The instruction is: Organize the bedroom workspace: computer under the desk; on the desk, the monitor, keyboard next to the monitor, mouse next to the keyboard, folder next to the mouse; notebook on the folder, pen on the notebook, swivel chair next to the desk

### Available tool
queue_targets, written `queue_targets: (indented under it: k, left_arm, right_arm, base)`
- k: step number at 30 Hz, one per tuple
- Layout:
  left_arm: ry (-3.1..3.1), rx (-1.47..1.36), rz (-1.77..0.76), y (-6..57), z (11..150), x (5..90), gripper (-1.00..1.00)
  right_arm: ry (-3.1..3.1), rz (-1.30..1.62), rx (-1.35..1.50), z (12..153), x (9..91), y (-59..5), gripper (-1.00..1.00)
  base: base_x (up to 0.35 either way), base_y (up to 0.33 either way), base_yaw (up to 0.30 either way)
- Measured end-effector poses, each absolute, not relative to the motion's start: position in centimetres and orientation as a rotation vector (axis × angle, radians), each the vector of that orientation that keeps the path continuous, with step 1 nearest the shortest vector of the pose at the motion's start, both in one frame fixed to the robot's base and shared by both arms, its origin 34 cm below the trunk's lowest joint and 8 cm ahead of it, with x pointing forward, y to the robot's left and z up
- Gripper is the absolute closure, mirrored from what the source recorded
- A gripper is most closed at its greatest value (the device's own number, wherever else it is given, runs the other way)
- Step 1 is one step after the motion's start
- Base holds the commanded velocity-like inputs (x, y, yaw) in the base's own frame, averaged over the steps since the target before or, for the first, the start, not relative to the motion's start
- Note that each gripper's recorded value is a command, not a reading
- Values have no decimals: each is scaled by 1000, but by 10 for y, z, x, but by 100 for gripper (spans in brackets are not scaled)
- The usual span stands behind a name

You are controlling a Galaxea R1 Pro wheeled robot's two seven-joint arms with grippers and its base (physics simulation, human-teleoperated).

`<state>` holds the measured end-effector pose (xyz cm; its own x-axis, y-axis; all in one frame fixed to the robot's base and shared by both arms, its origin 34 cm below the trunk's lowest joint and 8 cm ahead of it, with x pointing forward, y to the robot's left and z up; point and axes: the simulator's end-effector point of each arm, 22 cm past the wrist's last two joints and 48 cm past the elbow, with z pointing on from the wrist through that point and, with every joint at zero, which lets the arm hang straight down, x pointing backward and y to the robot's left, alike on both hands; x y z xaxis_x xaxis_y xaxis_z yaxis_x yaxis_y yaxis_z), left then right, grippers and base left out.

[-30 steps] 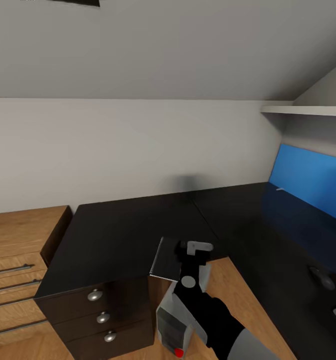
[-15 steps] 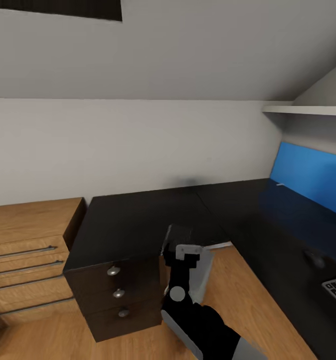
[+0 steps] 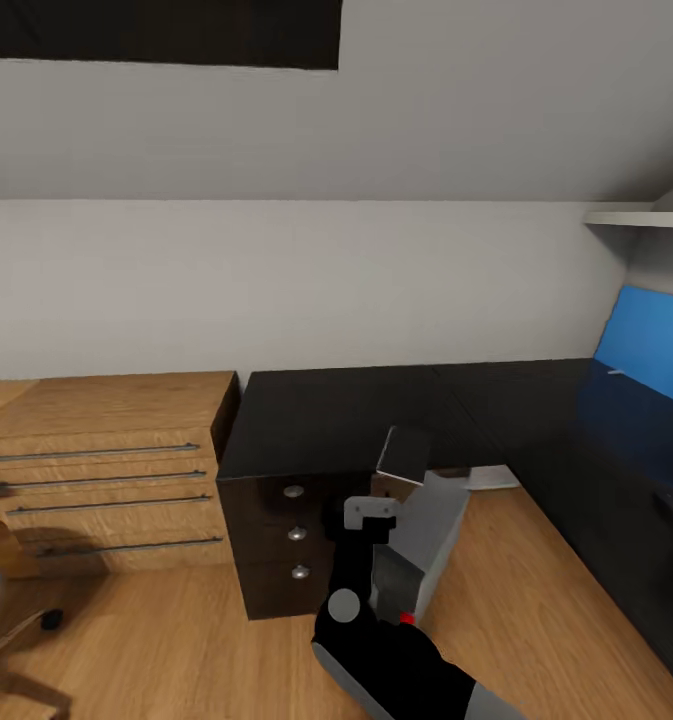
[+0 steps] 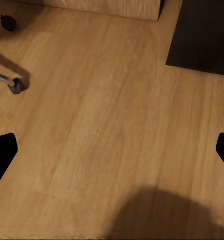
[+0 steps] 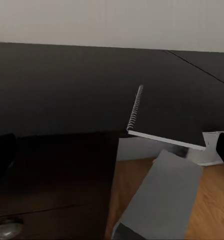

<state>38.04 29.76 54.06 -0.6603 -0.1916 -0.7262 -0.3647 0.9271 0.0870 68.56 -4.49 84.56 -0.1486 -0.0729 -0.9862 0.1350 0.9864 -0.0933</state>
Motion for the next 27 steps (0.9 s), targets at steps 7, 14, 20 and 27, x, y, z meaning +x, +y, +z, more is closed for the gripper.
queue_targets:
  k: [7, 14, 20, 27]
  left_arm:
    - [2305, -393, 291, 298, 541, 380, -100]
    - [2305, -394, 291, 298, 541, 380, -100]
    - [2306, -395, 289, 298, 541, 380, -100]
    - [2307, -395, 289, 298, 540, 379, -100]
  right_arm:
    - [1715, -175, 47, 844, 683, -41, -100]
    - [1720, -163, 45, 844, 681, -33, -100]
    - [1768, -221, -1, 814, 678, -33, -100]
    - [1792, -287, -55, 783, 677, -47, -100]
  base:
    - [-143, 3, 279]
    - [-39, 0, 279]
    - [-4, 0, 279]
    - [-1, 0, 279]
